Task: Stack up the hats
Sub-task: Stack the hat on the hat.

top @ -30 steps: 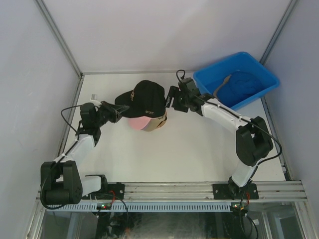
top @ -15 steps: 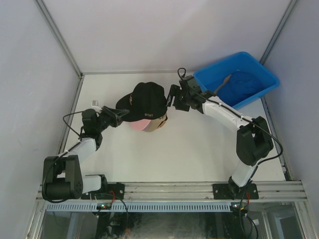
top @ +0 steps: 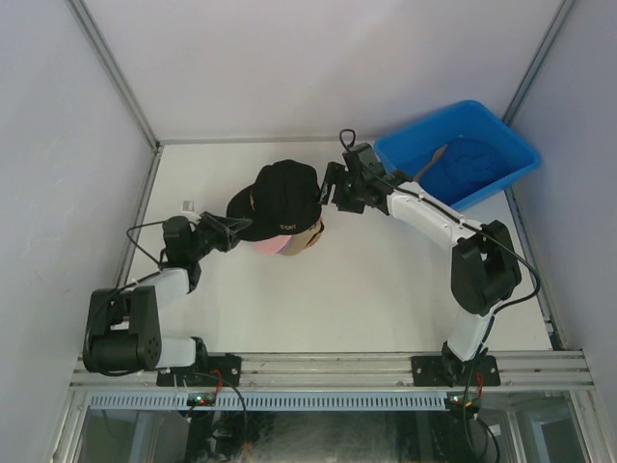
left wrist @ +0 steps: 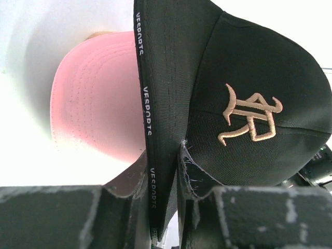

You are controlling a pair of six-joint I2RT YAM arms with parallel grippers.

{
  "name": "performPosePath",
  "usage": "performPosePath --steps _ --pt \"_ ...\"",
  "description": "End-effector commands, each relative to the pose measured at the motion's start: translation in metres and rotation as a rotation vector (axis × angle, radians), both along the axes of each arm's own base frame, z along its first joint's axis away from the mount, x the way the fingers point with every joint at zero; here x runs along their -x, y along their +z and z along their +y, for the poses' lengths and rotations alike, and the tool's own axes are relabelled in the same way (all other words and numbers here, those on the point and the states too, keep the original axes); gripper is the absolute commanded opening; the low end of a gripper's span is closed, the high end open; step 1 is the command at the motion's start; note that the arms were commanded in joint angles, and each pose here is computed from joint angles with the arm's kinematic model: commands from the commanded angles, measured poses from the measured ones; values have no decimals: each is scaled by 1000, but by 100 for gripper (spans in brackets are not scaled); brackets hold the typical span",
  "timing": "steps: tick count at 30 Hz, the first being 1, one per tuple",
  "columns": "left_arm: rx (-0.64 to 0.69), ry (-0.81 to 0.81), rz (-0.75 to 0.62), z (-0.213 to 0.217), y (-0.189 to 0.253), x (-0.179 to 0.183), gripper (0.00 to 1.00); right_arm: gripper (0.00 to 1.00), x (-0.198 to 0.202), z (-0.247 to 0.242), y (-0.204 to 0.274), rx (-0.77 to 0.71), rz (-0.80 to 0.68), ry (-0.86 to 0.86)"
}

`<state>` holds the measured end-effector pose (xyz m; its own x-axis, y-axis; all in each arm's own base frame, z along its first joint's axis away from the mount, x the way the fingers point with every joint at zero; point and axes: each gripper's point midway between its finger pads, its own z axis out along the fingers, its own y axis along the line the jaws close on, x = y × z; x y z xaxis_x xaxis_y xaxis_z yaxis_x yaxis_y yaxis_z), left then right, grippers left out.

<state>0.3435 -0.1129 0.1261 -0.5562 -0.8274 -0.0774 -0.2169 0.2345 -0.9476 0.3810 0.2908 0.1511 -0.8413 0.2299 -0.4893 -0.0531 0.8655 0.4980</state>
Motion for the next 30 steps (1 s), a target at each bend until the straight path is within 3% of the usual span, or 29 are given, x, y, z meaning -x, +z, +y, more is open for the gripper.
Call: performPosePath --steps 1,22,30 --pt "-138 66 428 20 -118 56 20 68 12 9 -4 17 42 63" --pt "-282 -6 665 23 -160 91 25 68 6 0 -1 49 24 52" --pt "-355 -7 738 31 -165 104 33 69 9 -3 -6 56 39 55"
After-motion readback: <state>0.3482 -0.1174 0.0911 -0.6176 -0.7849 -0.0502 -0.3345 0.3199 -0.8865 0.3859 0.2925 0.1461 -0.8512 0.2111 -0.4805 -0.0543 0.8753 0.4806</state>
